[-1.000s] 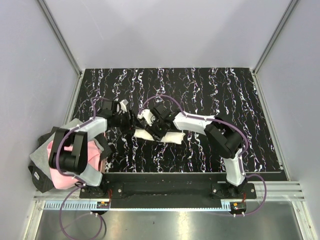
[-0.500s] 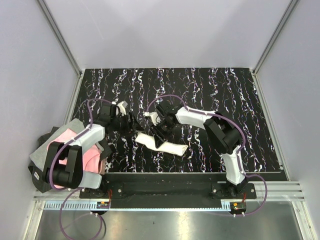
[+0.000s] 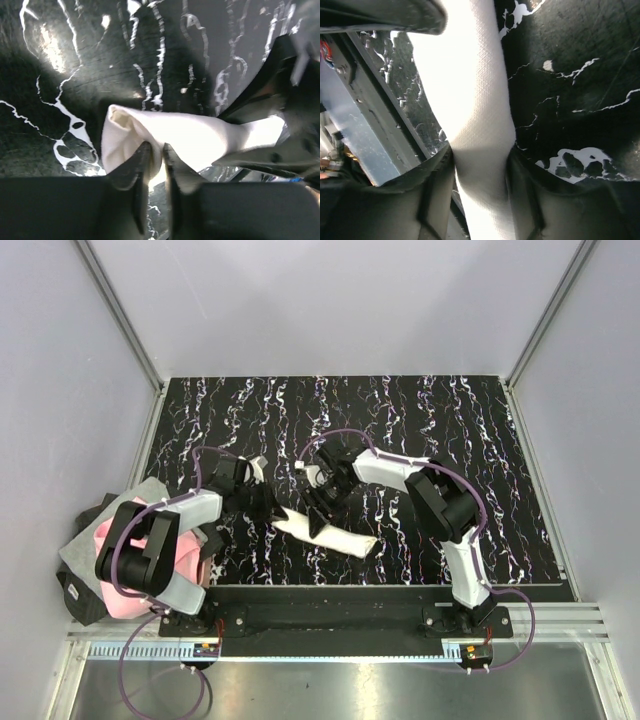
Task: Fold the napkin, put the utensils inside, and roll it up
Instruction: Roll the napkin with the utensil
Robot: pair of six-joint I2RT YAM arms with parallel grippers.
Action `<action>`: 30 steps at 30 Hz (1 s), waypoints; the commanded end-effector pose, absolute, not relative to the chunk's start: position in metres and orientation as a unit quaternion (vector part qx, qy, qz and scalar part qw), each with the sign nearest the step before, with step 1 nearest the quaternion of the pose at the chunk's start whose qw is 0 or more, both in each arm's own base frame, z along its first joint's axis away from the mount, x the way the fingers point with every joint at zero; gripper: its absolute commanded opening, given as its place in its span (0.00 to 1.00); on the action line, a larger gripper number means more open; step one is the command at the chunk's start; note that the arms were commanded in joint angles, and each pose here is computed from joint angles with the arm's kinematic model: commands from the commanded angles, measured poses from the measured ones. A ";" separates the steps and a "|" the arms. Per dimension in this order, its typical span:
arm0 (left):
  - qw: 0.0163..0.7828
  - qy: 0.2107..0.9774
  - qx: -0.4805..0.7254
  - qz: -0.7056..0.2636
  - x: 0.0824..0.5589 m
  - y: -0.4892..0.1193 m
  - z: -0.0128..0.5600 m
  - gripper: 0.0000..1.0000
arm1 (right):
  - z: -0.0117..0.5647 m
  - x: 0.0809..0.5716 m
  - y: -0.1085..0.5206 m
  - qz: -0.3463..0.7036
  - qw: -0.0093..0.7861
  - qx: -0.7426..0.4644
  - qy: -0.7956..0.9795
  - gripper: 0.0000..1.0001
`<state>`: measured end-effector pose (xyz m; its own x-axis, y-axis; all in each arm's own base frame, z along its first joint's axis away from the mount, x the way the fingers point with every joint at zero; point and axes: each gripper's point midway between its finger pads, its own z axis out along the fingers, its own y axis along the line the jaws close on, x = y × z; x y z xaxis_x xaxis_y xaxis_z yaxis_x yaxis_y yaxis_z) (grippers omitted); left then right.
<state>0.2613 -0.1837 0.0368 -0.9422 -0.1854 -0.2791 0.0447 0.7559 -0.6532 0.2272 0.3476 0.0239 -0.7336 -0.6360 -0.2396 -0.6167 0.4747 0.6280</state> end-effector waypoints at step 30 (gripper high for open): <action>0.172 0.924 -0.027 -0.341 0.306 -0.195 0.044 0.00 | 0.028 0.253 0.362 -0.232 -0.188 0.459 -0.837 0.95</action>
<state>0.2881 -0.1917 0.0345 -0.9537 -0.1769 -0.2432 0.0230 0.7633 -0.6457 0.2512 0.3496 0.0289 -0.5714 -0.6676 -0.4773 -0.8205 0.4756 0.3171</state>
